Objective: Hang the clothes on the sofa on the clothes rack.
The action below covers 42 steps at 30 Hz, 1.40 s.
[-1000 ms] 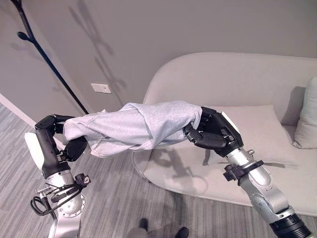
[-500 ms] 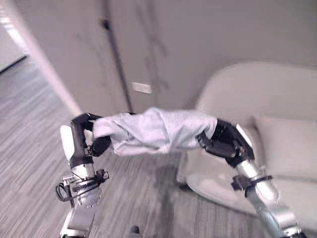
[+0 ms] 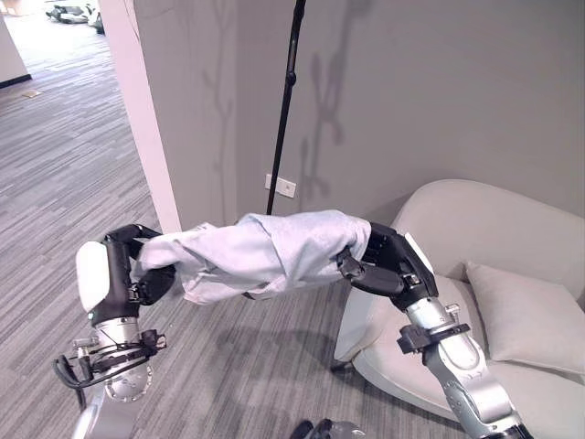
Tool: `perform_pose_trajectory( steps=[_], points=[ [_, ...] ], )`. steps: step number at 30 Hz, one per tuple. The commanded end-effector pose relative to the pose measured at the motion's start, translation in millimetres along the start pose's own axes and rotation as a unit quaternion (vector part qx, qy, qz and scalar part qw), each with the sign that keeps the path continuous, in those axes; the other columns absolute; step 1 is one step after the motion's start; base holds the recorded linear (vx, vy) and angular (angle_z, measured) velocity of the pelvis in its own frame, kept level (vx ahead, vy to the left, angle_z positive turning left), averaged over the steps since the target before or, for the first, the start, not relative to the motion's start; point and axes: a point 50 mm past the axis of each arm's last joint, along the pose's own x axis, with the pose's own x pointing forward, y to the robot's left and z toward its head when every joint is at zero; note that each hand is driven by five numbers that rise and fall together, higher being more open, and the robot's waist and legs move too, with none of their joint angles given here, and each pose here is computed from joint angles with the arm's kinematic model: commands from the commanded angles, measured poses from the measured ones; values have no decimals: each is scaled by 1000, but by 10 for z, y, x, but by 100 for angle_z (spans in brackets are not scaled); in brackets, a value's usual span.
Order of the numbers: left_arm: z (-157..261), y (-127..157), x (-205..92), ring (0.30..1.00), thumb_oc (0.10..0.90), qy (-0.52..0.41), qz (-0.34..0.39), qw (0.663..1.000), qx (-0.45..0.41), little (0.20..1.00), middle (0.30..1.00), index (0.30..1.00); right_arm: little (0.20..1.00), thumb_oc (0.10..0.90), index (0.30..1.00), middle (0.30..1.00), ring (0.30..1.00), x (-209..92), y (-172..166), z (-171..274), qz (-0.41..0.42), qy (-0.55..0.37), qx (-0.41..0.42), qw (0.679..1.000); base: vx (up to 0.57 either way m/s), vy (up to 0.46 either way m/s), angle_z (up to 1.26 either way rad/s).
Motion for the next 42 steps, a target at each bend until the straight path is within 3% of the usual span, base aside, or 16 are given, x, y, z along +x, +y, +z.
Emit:
perform_pose_trajectory(
  steps=[1, 7, 10, 16, 21, 29, 36, 42],
  points=[
    [348, 293, 302, 300, 400, -102, 77, 991, -24, 300, 300, 300, 300, 400, 300, 300, 300, 155, -419, 603, -101, -168, -21, 980, 151, -112, 60],
    [330, 341, 376, 300, 400, -107, 87, 990, 2, 300, 300, 300, 300, 400, 300, 300, 300, 35, -559, 715, -169, -190, -91, 963, 287, -102, 5],
    [487, 601, 641, 300, 400, -159, 171, 972, 36, 300, 300, 300, 300, 400, 300, 300, 300, 148, -549, 954, -174, -237, -152, 943, 292, -227, -42],
    [708, 821, 983, 300, 400, -214, 246, 941, 92, 300, 300, 300, 300, 400, 300, 300, 300, 333, -538, 1321, -199, -307, -235, 901, 77, -69, -61],
    [902, 981, 1067, 300, 400, -260, 283, 915, 123, 300, 300, 300, 300, 400, 300, 300, 300, 529, -455, 1470, -194, -333, -271, 882, 81, 97, -42],
    [1113, 1408, 1091, 300, 400, -304, 380, 846, 216, 300, 300, 300, 300, 400, 300, 300, 300, 535, -523, 1506, -212, -342, -279, 872, 160, 126, -37],
    [1154, 1710, 1287, 300, 400, -290, 417, 813, 284, 300, 300, 300, 300, 400, 300, 300, 300, 658, -720, 1556, -248, -325, -298, 862, 48, 83, 11],
    [1052, 1798, 1633, 300, 400, -236, 375, 830, 338, 300, 300, 300, 300, 400, 300, 300, 300, 929, -875, 1587, -256, -284, -306, 872, 20, 60, 7]
  ],
)
